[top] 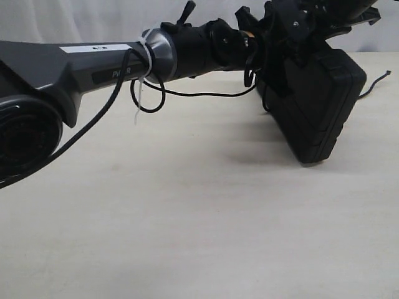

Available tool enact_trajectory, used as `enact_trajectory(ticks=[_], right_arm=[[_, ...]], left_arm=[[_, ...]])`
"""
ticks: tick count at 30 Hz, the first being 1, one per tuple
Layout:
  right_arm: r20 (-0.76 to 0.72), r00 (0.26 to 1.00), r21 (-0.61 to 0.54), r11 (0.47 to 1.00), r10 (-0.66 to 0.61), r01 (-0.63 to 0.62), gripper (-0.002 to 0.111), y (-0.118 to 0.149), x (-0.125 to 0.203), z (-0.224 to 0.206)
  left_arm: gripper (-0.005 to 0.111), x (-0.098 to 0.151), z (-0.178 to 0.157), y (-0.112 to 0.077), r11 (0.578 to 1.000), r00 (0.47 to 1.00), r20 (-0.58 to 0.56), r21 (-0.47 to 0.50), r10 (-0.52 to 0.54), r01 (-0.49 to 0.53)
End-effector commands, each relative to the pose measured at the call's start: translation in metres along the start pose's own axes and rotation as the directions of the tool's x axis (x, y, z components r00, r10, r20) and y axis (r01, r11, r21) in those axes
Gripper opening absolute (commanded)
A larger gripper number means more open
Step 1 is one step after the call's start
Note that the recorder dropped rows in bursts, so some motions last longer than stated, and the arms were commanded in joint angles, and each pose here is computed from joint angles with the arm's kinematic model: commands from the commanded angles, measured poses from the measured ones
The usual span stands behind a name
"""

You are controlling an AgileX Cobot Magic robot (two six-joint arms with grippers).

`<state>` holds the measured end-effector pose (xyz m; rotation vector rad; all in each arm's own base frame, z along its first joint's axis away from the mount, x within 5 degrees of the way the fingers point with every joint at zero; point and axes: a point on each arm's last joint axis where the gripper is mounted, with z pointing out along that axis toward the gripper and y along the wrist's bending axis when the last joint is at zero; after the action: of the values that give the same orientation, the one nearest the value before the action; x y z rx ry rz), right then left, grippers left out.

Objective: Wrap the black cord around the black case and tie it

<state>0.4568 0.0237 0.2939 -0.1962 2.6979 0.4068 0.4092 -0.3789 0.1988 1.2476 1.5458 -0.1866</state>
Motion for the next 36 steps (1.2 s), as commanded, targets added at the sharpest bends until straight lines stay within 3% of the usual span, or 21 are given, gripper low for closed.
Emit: enact_trajectory(ticks=[1, 6, 10, 12, 15, 17, 21, 28, 36], right_arm=[[-0.043, 0.999, 0.003, 1.0, -0.001, 0.002, 0.004, -0.003, 0.004, 0.008], [-0.043, 0.999, 0.003, 1.0, -0.001, 0.002, 0.004, -0.003, 0.004, 0.008], [-0.043, 0.999, 0.003, 1.0, -0.001, 0.002, 0.004, -0.003, 0.004, 0.008], [-0.043, 0.999, 0.003, 1.0, -0.001, 0.002, 0.004, -0.003, 0.004, 0.008], [-0.043, 0.999, 0.003, 1.0, -0.001, 0.002, 0.004, -0.003, 0.004, 0.008], [-0.04, 0.999, -0.001, 1.0, -0.001, 0.001, 0.004, -0.002, 0.004, 0.007], [-0.025, 0.999, -0.07, 0.997, 0.024, -0.026, 0.004, 0.005, 0.003, 0.007], [-0.087, 0.995, -0.118, 0.992, -0.042, 0.031, 0.004, 0.045, 0.011, 0.028], [-0.074, 0.995, -0.132, 0.99, -0.066, 0.056, 0.004, 0.084, 0.035, 0.081]], left_arm=[[0.002, -0.013, -0.001, -0.021, 0.995, 0.997, 0.018, 0.067, 0.075, -0.076], [0.002, -0.015, -0.002, -0.04, 0.97, 0.99, 0.007, 0.198, 0.14, -0.139], [0.002, -0.004, -0.008, -0.038, 0.94, 0.977, -0.071, 0.294, 0.201, -0.172], [0.002, 0.002, -0.015, -0.024, 0.948, 0.97, -0.157, 0.29, 0.185, -0.134], [0.002, 0.008, -0.043, 0.028, 0.974, 0.961, -0.269, 0.227, 0.058, 0.005], [0.0, 0.012, -0.057, 0.055, 0.983, 0.957, -0.289, 0.165, -0.031, 0.081], [0.0, 0.019, -0.074, 0.086, 0.982, 0.942, -0.305, 0.086, -0.136, 0.17], [0.0, 0.029, -0.094, 0.113, 0.971, 0.924, -0.324, 0.052, -0.203, 0.232], [0.0, 0.034, -0.098, 0.118, 0.969, 0.914, -0.349, 0.057, -0.205, 0.239]])
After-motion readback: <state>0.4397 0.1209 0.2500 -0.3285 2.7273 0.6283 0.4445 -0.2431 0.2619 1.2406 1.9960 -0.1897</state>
